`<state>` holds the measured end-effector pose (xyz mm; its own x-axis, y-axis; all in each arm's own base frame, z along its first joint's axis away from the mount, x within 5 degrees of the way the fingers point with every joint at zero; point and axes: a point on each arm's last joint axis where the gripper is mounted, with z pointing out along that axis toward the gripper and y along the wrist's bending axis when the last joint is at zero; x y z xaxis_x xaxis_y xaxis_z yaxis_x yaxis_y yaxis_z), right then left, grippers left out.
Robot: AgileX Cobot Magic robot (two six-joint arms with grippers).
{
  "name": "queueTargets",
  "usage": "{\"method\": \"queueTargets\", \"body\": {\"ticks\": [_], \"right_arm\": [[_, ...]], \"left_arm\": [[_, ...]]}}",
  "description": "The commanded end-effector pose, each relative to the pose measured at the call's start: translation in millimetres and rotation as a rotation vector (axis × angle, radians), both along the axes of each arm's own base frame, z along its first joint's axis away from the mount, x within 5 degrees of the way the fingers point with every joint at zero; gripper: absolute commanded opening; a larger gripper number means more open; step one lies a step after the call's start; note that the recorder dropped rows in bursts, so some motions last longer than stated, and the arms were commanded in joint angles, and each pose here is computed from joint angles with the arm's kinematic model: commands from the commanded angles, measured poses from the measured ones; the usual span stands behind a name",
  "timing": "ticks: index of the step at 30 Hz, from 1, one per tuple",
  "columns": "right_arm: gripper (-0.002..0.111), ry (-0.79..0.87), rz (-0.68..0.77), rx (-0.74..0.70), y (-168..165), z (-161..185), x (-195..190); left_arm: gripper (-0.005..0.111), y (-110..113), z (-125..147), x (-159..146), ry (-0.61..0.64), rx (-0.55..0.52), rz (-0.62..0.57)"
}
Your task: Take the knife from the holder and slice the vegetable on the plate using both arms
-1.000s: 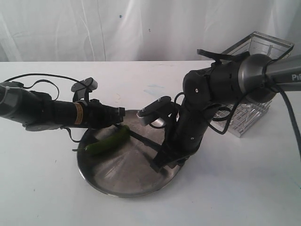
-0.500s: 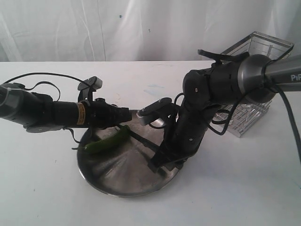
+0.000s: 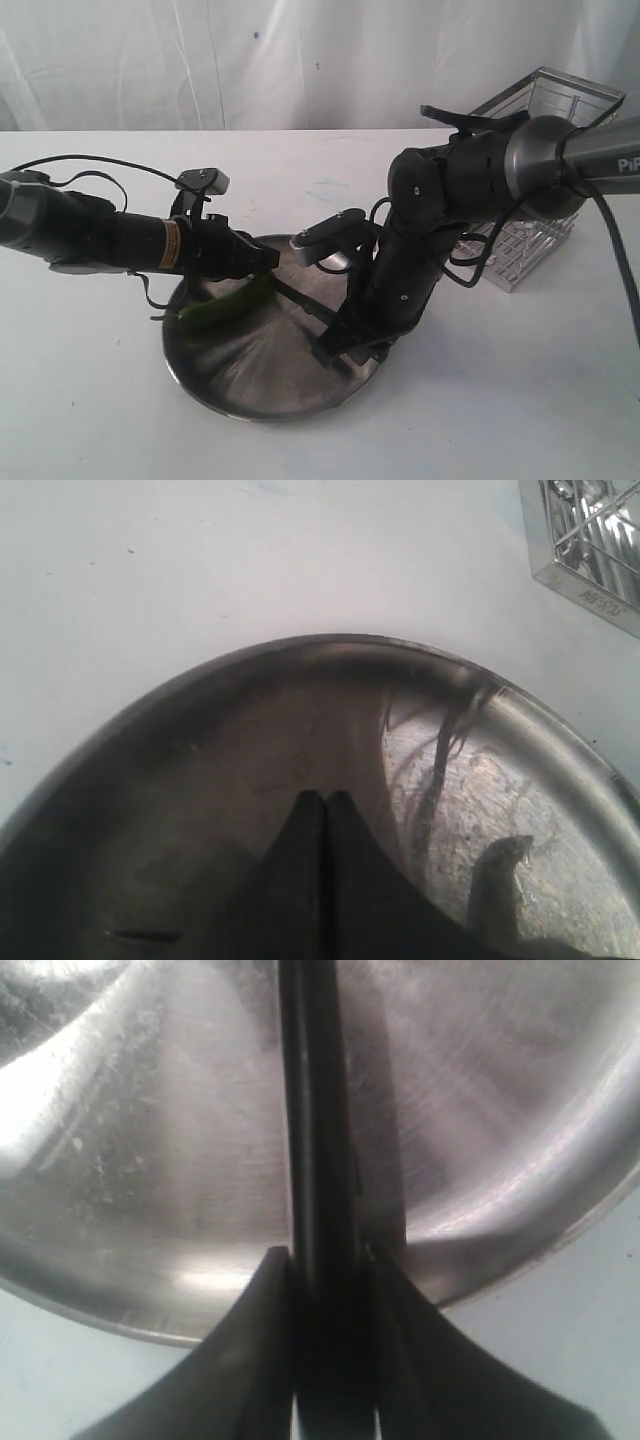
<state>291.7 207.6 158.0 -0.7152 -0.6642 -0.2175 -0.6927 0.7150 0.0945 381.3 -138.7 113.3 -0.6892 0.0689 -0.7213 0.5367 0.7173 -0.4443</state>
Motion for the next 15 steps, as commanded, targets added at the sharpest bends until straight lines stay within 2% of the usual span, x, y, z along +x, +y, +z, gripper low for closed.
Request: {"method": "queueTargets", "body": {"ticks": [1,5,8,15], "right_arm": [[0.0,-0.002,-0.023,0.0,-1.5,-0.5,1.5],[0.0,-0.002,-0.036,0.003,-1.4,-0.4,1.7],[0.0,0.003,-0.045,0.002,-1.5,-0.5,1.5],[0.0,0.004,-0.045,0.002,-1.6,-0.5,1.4]], "left_arm": [[0.0,5.7,-13.0,-5.3,0.018,0.125,-0.031],[0.0,4.8,-9.3,-2.4,0.009,0.074,-0.001],[0.0,3.3,-3.6,-1.4,-0.029,0.008,-0.023],[0.0,19.5,9.9,5.3,-0.079,-0.159,-0.011]]}}
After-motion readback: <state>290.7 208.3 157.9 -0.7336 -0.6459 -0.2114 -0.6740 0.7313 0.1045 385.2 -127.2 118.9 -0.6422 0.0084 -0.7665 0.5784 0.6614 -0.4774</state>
